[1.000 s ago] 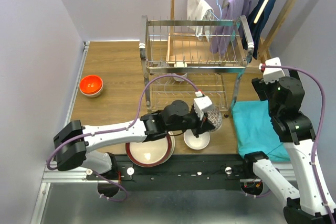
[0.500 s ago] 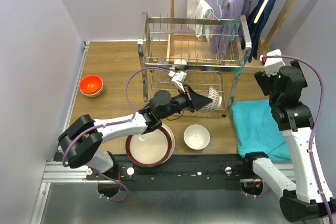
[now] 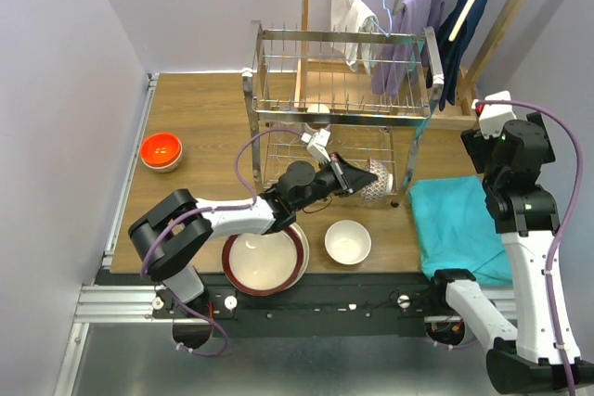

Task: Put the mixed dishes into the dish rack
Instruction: Insert the bowl into the dish rack

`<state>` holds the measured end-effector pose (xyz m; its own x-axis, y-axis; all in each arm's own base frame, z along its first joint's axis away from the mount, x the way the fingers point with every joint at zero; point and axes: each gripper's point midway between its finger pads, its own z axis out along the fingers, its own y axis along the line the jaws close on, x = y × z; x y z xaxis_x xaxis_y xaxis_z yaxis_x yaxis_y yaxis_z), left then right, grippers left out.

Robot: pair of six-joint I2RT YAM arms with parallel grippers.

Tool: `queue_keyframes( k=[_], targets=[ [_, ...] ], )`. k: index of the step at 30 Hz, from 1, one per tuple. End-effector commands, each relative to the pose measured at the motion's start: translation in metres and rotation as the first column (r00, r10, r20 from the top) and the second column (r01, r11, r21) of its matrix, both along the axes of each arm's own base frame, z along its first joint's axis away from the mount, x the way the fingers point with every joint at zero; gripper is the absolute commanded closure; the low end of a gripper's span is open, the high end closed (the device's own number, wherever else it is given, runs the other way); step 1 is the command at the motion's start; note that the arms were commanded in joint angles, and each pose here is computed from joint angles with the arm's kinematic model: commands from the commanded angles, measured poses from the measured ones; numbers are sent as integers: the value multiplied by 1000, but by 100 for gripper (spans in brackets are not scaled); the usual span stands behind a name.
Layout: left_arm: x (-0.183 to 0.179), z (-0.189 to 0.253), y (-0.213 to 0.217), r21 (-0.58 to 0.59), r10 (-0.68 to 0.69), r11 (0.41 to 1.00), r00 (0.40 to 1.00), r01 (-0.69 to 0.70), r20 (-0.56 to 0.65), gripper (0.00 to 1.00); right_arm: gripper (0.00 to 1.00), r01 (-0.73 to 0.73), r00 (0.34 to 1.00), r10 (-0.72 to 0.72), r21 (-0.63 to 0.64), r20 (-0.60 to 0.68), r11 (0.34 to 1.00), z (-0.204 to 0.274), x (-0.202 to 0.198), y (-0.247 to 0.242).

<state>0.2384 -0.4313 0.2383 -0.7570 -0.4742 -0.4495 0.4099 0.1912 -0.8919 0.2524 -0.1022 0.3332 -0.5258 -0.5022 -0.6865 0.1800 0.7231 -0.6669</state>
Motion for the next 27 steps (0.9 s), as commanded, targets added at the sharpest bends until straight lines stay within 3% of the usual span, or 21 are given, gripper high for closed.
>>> queue_keyframes(
  k=[1, 10, 18, 23, 27],
  targets=[
    [19, 30, -8, -88, 60, 994, 998, -61, -12, 100, 0, -5, 1000, 5, 34, -9, 999, -5, -12, 2],
    [34, 9, -26, -59, 59, 996, 998, -61, -23, 100, 0, 35, 999, -33, 76, -28, 997, -28, -31, -5],
    [48, 19, -39, -143, 10, 990, 998, -2, 55, 100, 0, 47, 999, -47, 81, -8, 996, -28, -30, -7],
    [64, -3, -43, -156, -2, 988, 1000, 3, 9, 100, 0, 62, 998, -61, 87, -12, 994, -32, -32, -10],
    [69, 4, -49, -271, -88, 959, 996, 89, 17, 100, 0, 74, 997, -72, 94, -25, 993, -40, -35, -13]
  ],
)
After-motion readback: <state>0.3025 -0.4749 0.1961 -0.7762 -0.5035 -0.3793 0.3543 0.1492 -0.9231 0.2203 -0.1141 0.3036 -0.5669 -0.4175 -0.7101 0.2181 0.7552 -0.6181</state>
